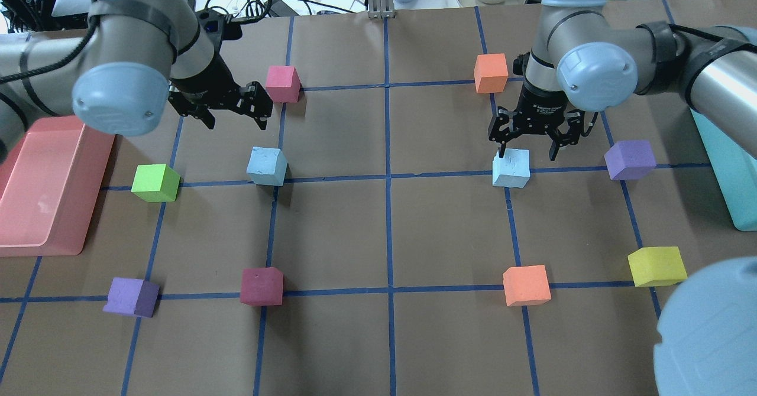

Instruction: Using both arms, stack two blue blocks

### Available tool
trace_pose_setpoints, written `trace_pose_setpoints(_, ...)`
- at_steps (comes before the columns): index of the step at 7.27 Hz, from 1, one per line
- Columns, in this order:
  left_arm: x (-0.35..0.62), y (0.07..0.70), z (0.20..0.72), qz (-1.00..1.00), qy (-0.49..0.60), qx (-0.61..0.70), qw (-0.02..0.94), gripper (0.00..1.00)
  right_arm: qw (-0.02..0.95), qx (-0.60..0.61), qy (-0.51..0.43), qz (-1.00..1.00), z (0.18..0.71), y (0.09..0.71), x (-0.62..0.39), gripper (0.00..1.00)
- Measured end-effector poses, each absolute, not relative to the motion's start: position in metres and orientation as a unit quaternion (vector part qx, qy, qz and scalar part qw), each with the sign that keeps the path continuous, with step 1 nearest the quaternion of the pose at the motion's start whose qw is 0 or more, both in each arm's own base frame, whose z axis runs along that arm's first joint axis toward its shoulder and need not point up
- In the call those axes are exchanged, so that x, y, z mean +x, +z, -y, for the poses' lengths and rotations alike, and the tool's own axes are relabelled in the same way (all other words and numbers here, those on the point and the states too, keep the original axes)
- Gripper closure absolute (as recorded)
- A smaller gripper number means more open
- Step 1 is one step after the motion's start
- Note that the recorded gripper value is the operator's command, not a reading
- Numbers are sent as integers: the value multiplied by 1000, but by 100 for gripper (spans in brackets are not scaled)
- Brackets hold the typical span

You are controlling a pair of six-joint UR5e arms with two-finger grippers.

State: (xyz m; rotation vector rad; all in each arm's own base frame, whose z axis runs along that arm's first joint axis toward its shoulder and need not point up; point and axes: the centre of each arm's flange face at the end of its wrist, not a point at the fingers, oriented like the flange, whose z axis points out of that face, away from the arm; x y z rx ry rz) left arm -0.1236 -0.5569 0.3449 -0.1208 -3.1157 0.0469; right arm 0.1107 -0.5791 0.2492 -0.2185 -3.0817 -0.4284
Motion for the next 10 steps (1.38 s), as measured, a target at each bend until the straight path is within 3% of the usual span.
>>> trace_pose_setpoints(4,-124,266,571,999,-11,-37,14,0,8,-72,-146,987,592,209,111,0)
trace_pose_setpoints(5,-124,252,576,999,-14,-40,14,0,8,-71,-140,987,596,202,111,20)
trace_pose_setpoints(6,-124,239,580,999,-15,-42,13,0,7,-72,-135,988,598,197,111,93)
trace_pose_setpoints(7,-123,229,583,999,-19,-42,12,0,2,-75,-133,988,599,195,112,100)
trace_pose_setpoints(10,-123,211,585,999,-30,-42,12,0,-18,-84,-121,989,604,209,117,100)
